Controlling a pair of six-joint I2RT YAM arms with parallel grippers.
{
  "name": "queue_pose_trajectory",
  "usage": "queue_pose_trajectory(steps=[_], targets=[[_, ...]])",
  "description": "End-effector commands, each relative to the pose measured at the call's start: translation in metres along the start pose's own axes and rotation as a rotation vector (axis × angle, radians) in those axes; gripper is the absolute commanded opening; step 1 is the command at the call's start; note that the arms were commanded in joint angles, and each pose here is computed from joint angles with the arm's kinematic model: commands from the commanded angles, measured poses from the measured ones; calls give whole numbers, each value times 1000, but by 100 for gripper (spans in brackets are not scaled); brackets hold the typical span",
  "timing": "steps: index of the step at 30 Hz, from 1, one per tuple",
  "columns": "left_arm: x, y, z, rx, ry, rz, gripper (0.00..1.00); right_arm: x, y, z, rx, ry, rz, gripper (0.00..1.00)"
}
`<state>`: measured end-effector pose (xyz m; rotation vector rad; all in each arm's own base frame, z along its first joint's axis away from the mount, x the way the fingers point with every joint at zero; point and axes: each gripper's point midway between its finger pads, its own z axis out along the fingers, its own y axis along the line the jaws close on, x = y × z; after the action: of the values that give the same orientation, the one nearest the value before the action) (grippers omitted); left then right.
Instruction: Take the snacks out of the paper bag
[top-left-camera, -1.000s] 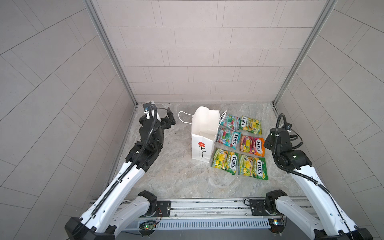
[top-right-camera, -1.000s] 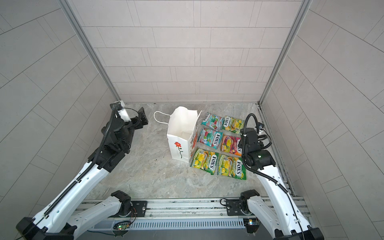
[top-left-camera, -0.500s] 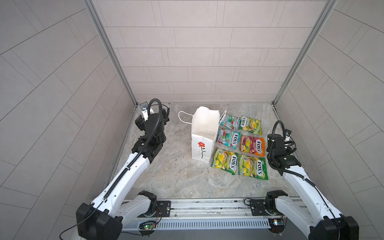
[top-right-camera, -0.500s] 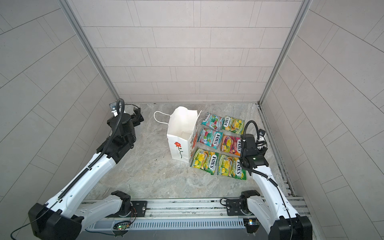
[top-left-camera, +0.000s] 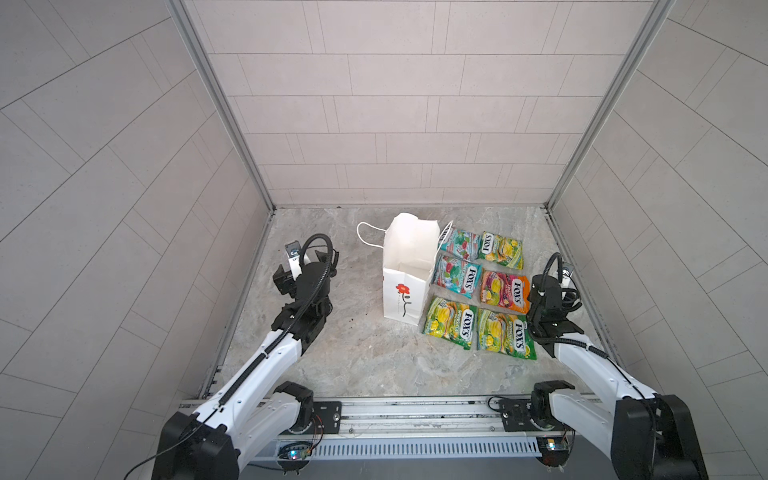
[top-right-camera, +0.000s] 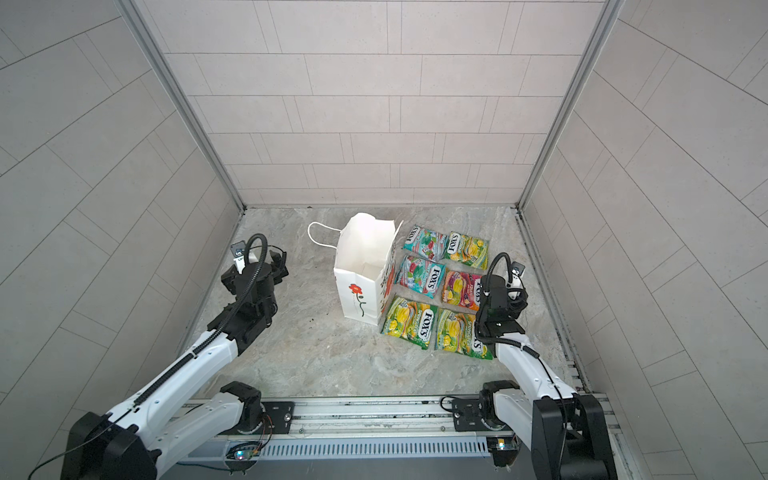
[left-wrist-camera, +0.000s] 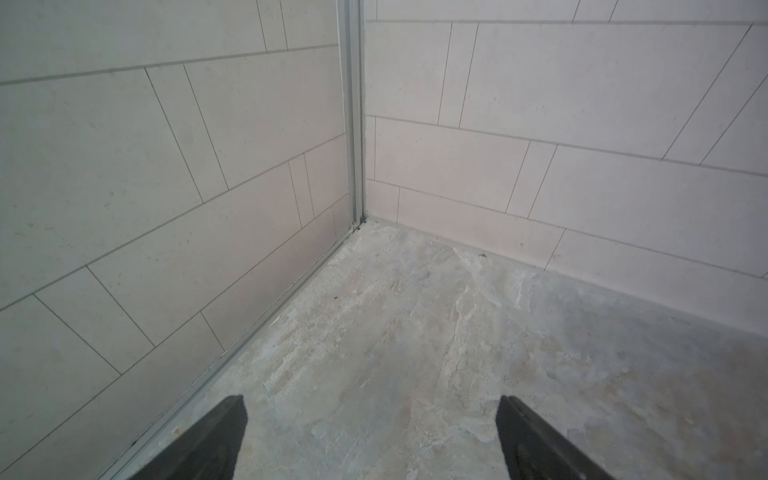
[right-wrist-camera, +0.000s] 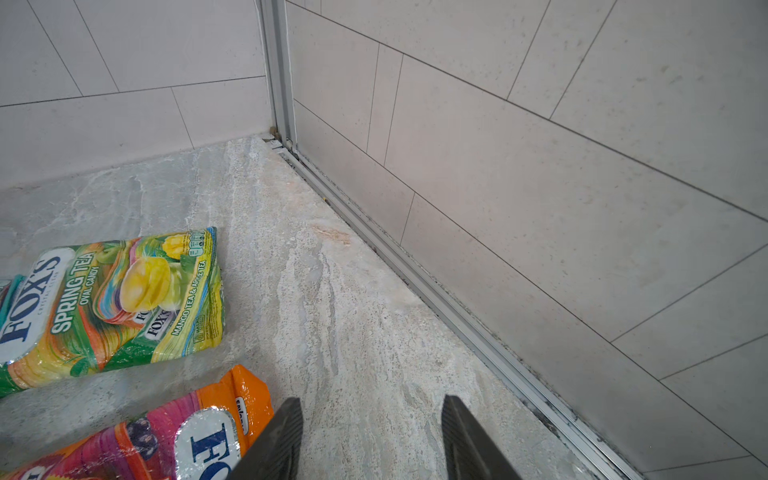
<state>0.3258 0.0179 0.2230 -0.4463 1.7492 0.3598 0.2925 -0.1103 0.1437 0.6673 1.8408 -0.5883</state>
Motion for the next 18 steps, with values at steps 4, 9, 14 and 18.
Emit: queue_pose_trajectory(steps=[4,9,14,18], targets=[[34,5,17,-30,-33,71,100,-3,12,8,-46,-77,20,55],[55,5,35,-29,8,162,100,1,26,14,-87,-62,3,56],[73,-6,50,58,46,191,100,5,43,19,-157,-64,-15,57],[87,-17,59,172,31,171,100,11,61,26,-222,-62,-84,58]])
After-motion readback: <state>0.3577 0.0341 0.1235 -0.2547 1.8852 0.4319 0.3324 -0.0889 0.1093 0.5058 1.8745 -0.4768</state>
